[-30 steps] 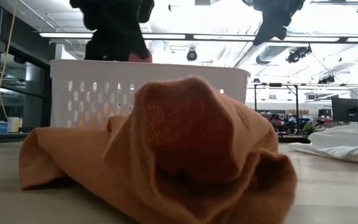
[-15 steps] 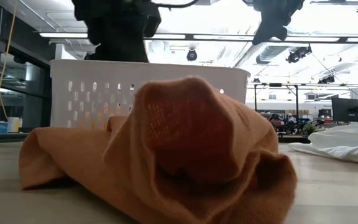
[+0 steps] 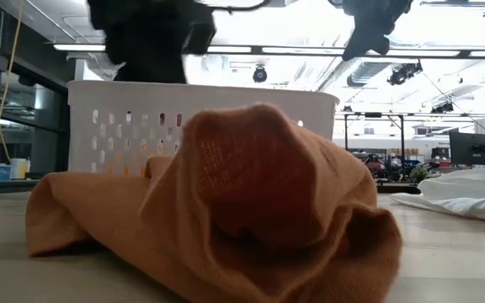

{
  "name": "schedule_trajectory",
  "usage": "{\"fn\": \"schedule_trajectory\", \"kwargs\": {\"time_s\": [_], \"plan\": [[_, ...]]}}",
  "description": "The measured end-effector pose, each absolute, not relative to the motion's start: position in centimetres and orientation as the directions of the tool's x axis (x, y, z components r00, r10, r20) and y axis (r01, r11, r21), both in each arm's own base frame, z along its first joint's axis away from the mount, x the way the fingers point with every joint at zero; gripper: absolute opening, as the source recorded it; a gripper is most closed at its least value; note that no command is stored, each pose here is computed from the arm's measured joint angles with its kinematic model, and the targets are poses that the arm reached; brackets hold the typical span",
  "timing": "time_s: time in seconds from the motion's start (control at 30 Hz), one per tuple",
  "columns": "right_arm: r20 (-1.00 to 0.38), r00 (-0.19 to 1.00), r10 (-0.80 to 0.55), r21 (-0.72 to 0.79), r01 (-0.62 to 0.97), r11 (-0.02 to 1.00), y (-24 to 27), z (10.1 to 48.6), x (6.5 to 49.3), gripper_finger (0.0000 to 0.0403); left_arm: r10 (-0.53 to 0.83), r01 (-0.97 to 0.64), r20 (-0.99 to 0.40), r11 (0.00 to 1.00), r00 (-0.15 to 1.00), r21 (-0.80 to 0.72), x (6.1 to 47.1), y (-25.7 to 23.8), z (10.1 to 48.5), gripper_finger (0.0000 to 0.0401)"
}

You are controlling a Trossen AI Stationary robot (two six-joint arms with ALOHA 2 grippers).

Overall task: Pick and placing Produce into tupperware
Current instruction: Put the pink peach into the white basket

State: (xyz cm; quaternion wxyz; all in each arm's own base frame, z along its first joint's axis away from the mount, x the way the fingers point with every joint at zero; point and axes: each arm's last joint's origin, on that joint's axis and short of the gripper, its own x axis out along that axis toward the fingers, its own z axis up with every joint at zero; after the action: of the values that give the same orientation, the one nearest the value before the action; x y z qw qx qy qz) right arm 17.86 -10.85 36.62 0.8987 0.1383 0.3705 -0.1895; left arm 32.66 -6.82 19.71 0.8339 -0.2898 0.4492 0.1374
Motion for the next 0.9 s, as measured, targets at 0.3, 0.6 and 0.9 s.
{"fn": "schedule_trajectory", "kwargs": {"time_s": [0.3, 0.6, 0.9], "plan": [[-0.721, 0.651, -0.237, 0.109, 0.444, 0.889, -10.8, 36.6, 17.8, 0.0000, -0.052, -0.490, -0.834, 0.788, 0.550, -0.372, 32.7, -8.1, 19.1, 0.0129], [-0.723, 0.649, -0.237, 0.108, 0.445, 0.889, -10.8, 36.6, 17.8, 0.0000, -0.053, -0.489, -0.830, 0.786, 0.556, -0.378, 32.8, -8.1, 19.0, 0.0129], [-0.724, 0.648, -0.237, 0.108, 0.445, 0.889, -10.8, 36.6, 17.8, 0.0000, -0.083, -0.475, -0.829, 0.786, 0.553, -0.396, 32.8, -8.2, 19.0, 0.0129]]}}
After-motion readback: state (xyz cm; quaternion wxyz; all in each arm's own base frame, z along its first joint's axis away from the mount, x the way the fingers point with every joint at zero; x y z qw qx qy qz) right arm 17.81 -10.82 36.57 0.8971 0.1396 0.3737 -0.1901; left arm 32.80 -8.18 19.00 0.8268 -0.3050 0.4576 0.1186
